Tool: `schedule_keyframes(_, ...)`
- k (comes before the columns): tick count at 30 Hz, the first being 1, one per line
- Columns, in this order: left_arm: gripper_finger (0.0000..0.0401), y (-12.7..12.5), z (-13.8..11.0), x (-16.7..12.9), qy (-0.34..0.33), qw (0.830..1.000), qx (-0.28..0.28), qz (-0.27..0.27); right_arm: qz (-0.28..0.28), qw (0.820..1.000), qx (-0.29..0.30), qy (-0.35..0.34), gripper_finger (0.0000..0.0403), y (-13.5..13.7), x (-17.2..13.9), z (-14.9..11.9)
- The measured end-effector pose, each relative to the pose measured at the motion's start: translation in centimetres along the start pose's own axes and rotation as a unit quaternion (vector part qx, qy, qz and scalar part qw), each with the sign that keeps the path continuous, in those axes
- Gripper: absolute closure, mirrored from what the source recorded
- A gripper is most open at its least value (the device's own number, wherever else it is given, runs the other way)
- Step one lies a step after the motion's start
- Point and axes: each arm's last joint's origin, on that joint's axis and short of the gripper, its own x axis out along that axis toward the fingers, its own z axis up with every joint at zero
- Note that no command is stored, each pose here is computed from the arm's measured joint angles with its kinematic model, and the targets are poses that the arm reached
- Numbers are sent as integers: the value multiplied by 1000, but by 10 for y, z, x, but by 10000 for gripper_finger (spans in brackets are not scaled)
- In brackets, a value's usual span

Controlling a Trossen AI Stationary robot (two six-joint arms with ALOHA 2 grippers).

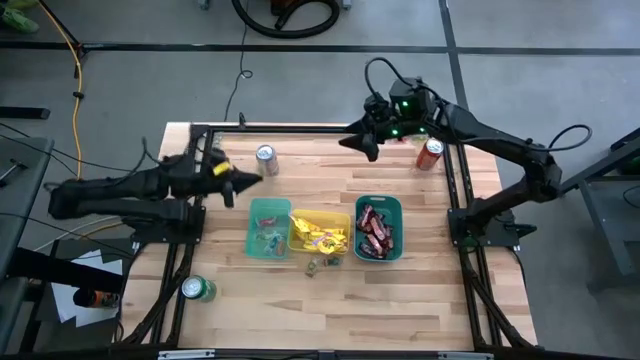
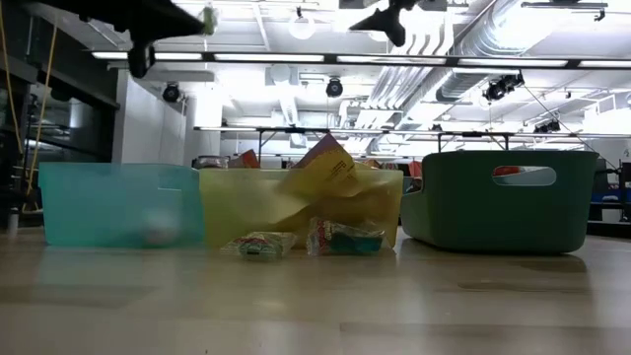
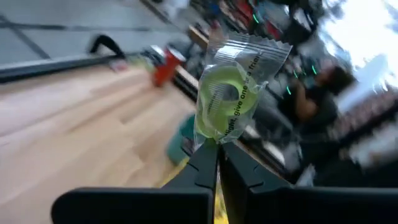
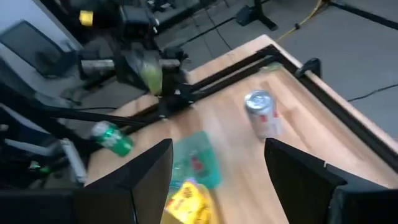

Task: Sort candy
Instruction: Put the green gummy into the green bin, then put the blue gummy into the green bin

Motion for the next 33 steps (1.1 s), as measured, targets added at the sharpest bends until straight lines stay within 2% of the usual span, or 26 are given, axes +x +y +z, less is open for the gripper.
schedule_keyframes(4, 401, -10, -17, 12, 61, 996, 59, -23, 15, 1000, 7, -15, 155, 18, -15, 1)
schedule_keyframes(8, 401, -14, -31, 15, 127, 987, 88, -49, 24, 999, 7, -36, 155, 34, -35, 2)
schedule_keyframes(14, 401, -8, -50, 16, 217, 970, 107, -15, -27, 999, 1, -30, 155, 49, -58, -8)
schedule_keyframes(18, 390, -4, -58, 22, 245, 965, 94, 18, -56, 998, 0, -17, 155, 53, -65, -14)
schedule_keyframes(22, 349, -2, -66, 29, 285, 954, 89, 22, -58, 998, 0, -7, 155, 53, -66, -16)
schedule_keyframes(27, 273, 0, -70, 32, 328, 940, 74, 60, -60, 998, -20, 7, 155, 53, -66, -19)
schedule_keyframes(33, 199, -20, -46, 33, 300, 950, 76, 41, -58, 997, -51, 10, 155, 53, -66, -19)
